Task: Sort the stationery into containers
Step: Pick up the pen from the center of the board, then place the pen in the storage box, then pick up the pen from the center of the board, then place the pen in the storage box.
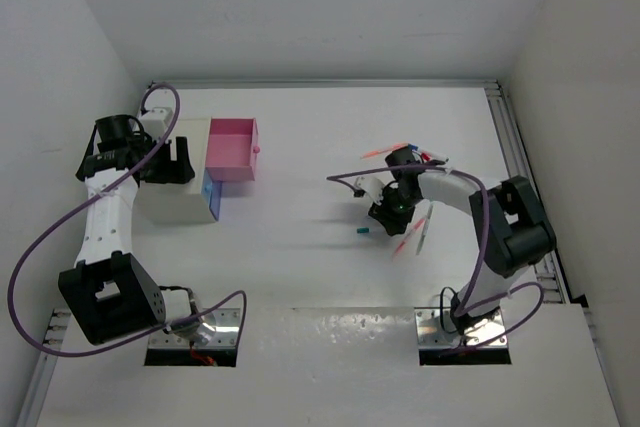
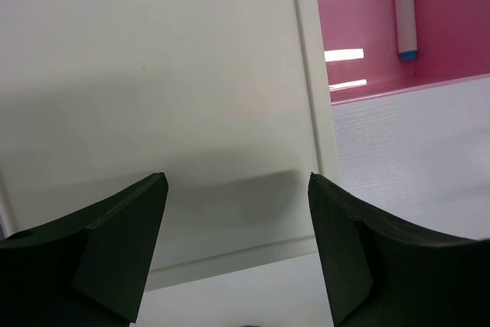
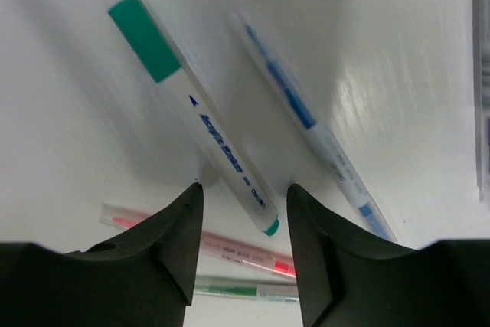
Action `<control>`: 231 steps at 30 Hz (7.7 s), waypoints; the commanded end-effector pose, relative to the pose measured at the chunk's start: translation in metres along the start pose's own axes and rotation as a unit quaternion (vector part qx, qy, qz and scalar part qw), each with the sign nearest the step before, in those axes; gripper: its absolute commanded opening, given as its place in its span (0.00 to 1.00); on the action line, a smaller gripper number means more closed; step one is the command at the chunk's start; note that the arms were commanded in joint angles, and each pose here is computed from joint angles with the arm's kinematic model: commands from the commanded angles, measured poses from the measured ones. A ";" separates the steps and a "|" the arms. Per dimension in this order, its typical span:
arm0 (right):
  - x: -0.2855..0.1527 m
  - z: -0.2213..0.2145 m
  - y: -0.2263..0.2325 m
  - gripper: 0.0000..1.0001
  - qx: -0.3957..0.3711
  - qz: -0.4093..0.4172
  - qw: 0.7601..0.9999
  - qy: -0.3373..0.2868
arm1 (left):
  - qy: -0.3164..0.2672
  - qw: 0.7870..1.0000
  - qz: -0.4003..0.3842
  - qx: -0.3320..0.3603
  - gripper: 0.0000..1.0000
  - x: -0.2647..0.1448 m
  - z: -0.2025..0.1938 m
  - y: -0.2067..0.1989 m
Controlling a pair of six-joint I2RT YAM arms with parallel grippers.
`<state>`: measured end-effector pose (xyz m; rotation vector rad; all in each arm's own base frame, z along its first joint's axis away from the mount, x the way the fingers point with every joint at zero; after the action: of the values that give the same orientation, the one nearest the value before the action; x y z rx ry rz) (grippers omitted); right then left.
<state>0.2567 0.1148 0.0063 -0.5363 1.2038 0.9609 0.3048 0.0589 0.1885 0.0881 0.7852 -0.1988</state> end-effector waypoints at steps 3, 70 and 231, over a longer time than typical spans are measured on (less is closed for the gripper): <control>0.014 -0.005 0.018 0.44 -0.064 -0.012 0.998 0.010 | 0.015 1.000 0.008 -0.004 0.81 -0.002 -0.012 0.001; -0.043 0.450 0.071 0.11 0.447 0.174 0.782 -0.399 | 0.036 0.999 0.014 -0.015 0.80 0.009 -0.030 0.009; -0.145 0.065 -0.042 0.45 0.453 0.161 0.826 -0.295 | 0.054 0.997 0.000 -0.063 0.00 0.078 0.089 -0.086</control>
<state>0.3123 0.0974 0.1497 0.7184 1.0805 0.6247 0.4019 -0.0574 0.1943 0.0203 0.9085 -0.1798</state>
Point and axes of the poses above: each gripper's point midway between its finger pads, its own x axis out along the fingers, its own y axis along the line the jaws close on, z = x × y, the point moved 2 cm from there along -x, back along the fingers, and after that the axes turned 8 degrees about x, right-handed, at the moved point
